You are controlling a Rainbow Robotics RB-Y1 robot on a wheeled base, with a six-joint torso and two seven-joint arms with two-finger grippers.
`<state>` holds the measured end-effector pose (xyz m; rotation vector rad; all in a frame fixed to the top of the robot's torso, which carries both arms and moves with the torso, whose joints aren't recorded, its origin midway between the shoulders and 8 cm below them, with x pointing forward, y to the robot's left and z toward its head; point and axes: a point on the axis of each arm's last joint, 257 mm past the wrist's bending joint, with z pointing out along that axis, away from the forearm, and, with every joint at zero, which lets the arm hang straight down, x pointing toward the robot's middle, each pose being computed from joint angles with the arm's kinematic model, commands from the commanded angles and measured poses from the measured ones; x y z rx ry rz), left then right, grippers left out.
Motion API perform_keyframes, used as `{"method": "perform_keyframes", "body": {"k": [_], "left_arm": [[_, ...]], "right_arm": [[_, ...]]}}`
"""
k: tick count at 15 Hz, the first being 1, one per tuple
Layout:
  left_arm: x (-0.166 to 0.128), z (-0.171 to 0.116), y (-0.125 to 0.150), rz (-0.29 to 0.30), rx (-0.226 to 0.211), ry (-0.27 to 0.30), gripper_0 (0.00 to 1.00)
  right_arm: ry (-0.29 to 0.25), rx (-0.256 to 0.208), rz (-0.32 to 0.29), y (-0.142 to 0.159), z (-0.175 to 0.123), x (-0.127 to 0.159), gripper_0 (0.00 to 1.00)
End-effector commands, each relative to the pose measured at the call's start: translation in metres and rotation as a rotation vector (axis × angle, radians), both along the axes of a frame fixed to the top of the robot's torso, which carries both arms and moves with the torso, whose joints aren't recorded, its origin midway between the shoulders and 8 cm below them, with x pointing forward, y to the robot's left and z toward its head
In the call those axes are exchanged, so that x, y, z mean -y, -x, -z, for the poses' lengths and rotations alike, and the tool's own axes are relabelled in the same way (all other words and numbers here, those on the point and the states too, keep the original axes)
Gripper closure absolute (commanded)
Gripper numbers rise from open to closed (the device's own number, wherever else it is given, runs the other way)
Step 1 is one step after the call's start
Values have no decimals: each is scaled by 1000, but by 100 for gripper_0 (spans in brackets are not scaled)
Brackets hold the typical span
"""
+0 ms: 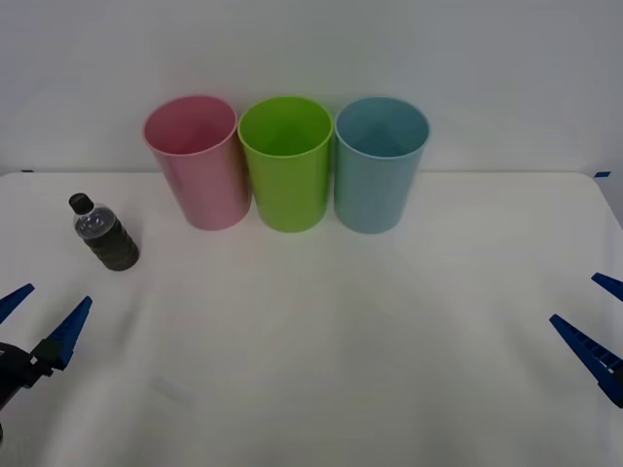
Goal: Grasp the object on the table and drop it into the matching bin: aluminum can to the light blue bin, PET bottle to the pink bin.
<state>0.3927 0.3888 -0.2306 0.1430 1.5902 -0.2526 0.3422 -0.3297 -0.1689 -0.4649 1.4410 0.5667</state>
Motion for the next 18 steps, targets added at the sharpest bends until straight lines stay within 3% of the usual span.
{"method": "perform_keyframes", "body": {"k": [1,8,12,18], "left_arm": [[-6,12,-8,-63,-26,-9,0],[-16,25,-31,-188,-56,-6,0],[5,35,-59,-178,-72,-9,0],[-1,41,-98,-190,-76,-16,0]], "right_arm": [[0,0,0,0,0,0,0],[0,0,0,0,0,0,0],[0,0,0,0,0,0,0],[0,0,0,0,0,0,0]]}}
